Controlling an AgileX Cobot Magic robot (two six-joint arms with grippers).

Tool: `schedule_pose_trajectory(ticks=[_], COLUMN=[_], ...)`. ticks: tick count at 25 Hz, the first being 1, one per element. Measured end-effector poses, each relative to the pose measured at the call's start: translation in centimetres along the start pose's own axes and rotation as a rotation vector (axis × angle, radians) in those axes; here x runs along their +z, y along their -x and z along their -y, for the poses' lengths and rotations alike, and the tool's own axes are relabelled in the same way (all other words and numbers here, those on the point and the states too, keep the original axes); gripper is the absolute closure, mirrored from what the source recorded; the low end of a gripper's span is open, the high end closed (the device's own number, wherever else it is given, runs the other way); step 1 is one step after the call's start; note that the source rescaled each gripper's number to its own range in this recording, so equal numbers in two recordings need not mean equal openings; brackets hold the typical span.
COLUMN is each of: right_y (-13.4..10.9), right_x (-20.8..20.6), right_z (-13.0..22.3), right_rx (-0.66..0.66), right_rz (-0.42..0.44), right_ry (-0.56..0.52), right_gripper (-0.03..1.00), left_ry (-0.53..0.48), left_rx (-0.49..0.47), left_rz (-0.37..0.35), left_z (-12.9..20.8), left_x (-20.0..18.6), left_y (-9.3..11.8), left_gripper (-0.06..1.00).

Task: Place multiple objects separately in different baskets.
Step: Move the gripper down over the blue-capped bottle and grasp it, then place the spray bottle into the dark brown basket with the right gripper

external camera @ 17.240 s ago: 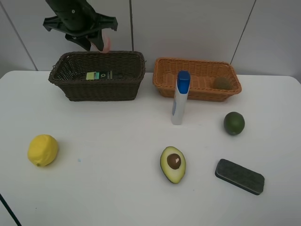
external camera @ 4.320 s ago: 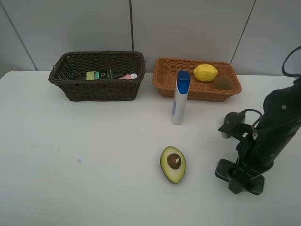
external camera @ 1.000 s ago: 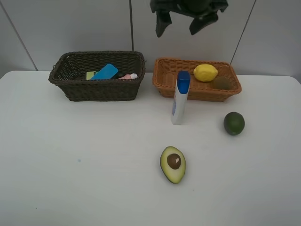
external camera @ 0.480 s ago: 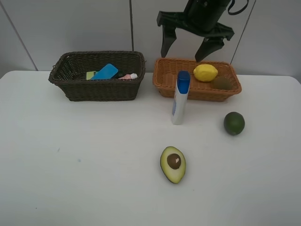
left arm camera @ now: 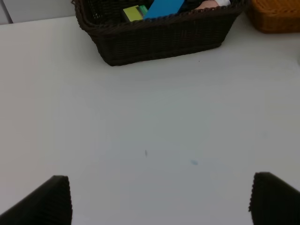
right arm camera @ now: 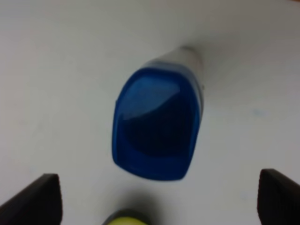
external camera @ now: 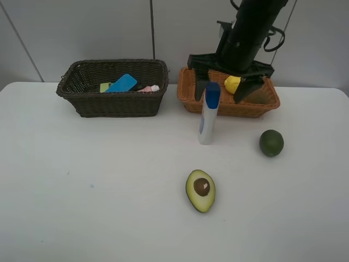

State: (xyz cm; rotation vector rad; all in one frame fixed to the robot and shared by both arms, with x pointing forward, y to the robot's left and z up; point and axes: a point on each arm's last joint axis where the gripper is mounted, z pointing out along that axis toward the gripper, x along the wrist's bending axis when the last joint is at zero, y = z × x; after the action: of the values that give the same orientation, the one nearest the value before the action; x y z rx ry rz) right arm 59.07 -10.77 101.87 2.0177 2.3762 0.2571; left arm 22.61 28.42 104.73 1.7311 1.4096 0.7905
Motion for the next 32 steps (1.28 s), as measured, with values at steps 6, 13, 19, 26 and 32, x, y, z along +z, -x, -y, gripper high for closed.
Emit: schedule_pose_trajectory(ticks=[6,13,19,26,32], right_y=[-0.1,-0.1,0.0,0.0,-0.7], right_x=[3.6,5.9,5.9,2.3,-5.0], right_z=[-1.0,-1.2,-1.2,-0.8,-0.8], right_rx=[0.004,0.004,-0.010,-0.047,-0.148], right_rz=[0.005,0.015,0.024,0.005,-0.099], right_ry=[-0.009,-0.043,-0.042,0.016,0.320], right_gripper=[-0.01,0.34,0.97,0.97,0.97], left_ry=[0.000,0.000,0.000,0.000,0.000], left_rx=[0.000,0.000,0.000,0.000,0.000], left_rz=[0.000,0.000,0.000,0.000,0.000], left_z=[0.0,0.0,0.0,0.0,0.0], left_x=[0.0,0.0,0.0,0.0,0.0], left_y=[0.0,0.0,0.0,0.0,0.0], left_gripper=[-0.06,-0.06,-0.06,-0.06,-0.06])
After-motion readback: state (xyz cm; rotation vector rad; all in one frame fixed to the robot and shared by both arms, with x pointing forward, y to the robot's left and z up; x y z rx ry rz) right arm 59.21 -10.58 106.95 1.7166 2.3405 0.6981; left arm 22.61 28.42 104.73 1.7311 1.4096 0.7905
